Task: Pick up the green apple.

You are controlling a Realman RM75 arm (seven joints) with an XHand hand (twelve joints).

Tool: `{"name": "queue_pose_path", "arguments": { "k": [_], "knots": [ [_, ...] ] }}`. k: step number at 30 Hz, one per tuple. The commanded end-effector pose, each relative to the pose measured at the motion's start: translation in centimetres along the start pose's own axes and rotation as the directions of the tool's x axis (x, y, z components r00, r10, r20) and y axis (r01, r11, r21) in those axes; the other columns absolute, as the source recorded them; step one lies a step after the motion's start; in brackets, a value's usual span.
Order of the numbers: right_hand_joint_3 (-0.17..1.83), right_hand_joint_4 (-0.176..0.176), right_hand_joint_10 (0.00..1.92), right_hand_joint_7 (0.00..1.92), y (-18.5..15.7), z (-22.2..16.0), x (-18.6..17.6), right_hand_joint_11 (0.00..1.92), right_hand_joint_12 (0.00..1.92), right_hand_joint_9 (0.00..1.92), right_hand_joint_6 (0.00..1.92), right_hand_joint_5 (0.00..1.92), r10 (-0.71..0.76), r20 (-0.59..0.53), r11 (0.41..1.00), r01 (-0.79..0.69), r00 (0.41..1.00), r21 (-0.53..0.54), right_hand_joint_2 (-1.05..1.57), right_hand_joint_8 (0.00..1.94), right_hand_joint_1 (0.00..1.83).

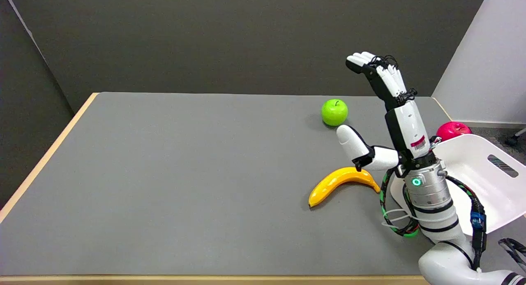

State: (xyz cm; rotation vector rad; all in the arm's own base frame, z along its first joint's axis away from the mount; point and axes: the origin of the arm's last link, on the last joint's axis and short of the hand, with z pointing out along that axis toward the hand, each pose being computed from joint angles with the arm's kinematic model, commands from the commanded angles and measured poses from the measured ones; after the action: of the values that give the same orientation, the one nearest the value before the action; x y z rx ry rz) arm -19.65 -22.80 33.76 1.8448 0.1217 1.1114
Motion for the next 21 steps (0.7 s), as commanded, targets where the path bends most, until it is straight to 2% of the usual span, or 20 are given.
{"name": "queue_pose_path", "arguments": {
  "k": [1, 6, 11, 17, 21],
  "knots": [
    [0.96, 0.051, 0.62, 0.24, 0.2, 0.9, 0.0, 0.00, 1.02, 0.05, 0.52, 0.23, -0.003, -0.003, 1.000, 0.003, 1.000, 0.013, 0.60, 0.38, 0.44],
    [0.96, 0.051, 0.62, 0.24, 0.4, 1.5, 0.2, 0.00, 1.02, 0.04, 0.52, 0.23, -0.023, -0.003, 1.000, 0.023, 1.000, 0.011, 0.60, 0.38, 0.45],
    [0.96, 0.047, 0.62, 0.24, 1.1, 2.5, 1.1, 0.00, 1.01, 0.04, 0.53, 0.23, -0.110, -0.011, 0.994, 0.110, 0.994, 0.001, 0.60, 0.38, 0.48],
    [0.96, 0.042, 0.62, 0.25, 2.5, 4.9, 2.1, 0.00, 0.98, 0.04, 0.54, 0.24, -0.310, 0.014, 0.950, 0.310, 0.951, -0.029, 0.59, 0.39, 0.51],
    [0.96, 0.042, 0.62, 0.25, 3.7, 7.8, 2.6, 0.00, 0.98, 0.04, 0.54, 0.24, -0.448, 0.062, 0.890, 0.452, 0.892, -0.061, 0.59, 0.40, 0.51]
  ]
}}
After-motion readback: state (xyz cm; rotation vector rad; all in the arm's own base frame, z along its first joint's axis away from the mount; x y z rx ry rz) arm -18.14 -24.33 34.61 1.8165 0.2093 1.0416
